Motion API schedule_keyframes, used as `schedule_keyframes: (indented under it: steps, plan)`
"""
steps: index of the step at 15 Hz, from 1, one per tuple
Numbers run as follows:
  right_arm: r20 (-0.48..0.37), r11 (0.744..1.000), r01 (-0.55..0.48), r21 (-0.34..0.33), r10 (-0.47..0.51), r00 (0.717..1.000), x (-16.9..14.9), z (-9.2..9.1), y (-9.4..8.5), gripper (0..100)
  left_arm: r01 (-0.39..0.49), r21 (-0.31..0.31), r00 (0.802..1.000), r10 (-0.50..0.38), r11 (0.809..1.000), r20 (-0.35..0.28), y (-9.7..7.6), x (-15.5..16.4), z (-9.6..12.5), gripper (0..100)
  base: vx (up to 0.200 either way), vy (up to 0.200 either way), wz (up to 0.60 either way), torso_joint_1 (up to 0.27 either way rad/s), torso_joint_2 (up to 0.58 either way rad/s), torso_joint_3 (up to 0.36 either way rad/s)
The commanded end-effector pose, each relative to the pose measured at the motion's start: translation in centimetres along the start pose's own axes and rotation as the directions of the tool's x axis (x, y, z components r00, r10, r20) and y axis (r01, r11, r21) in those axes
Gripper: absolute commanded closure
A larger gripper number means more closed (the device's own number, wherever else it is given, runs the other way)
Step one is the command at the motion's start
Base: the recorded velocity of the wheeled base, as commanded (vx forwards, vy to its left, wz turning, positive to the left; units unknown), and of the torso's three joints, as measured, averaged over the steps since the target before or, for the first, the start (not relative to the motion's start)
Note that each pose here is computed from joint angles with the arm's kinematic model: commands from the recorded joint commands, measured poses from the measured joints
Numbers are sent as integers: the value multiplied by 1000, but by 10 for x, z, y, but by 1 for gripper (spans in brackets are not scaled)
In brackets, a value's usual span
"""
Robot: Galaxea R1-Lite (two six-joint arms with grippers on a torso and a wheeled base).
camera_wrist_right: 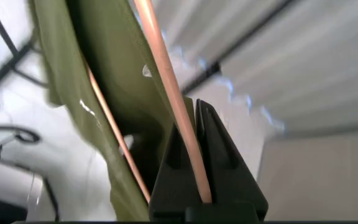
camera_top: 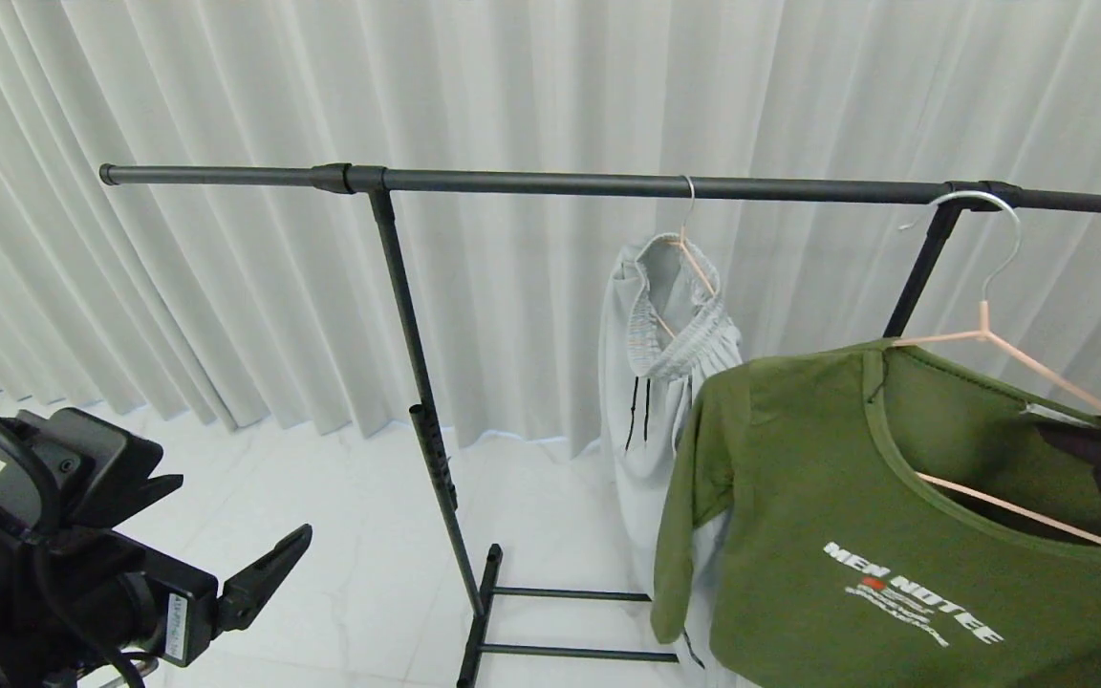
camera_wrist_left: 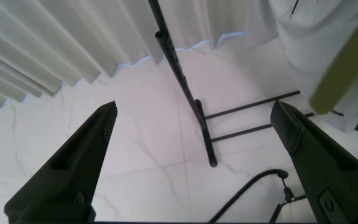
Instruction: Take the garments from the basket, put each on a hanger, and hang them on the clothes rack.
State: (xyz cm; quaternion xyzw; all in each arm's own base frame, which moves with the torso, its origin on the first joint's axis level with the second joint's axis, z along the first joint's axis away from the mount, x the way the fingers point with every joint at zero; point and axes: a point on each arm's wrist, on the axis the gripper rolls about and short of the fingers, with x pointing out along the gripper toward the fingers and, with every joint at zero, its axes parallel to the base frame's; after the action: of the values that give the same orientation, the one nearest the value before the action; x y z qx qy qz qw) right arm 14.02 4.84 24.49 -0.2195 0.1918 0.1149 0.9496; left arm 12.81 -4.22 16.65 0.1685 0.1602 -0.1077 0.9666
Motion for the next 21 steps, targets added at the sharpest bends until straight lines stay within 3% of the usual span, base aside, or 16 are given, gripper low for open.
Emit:
schedule_keyframes:
  steps: [1, 4, 8, 14, 17, 21]
  plan:
    - [-33, 996, 77, 37, -76, 997, -26, -15, -12, 100, 2, 3, 1000, -2, 1000, -9, -1, 2, -1, 0, 0, 0, 0, 0, 0, 0]
    - [-127, 984, 165, 74, -154, 980, -47, -33, -20, 100, 2, 3, 1000, -2, 1000, -9, -1, 2, -1, 0, 0, 0, 0, 0, 0, 0]
    - [-236, 939, 314, 137, -277, 931, -62, -48, -29, 100, 9, 10, 1000, -9, 1000, -29, -2, 7, -2, 0, 0, 0, 0, 0, 0, 0]
    - [-226, 906, 326, 270, -270, 936, -61, -46, -29, 100, 7, 31, 1000, -6, 999, -30, -2, 6, -2, 0, 0, 0, 0, 0, 0, 0]
    - [-209, 910, 292, 293, -237, 949, -57, -43, -27, 100, 7, 31, 1000, -6, 999, -30, -2, 6, -2, 0, 0, 0, 0, 0, 0, 0]
    - [-195, 912, 282, 297, -232, 953, -45, -38, -30, 100, 31, 40, 999, -30, 999, -25, -5, 5, -4, 0, 200, 0, 0, -4, 0, 1]
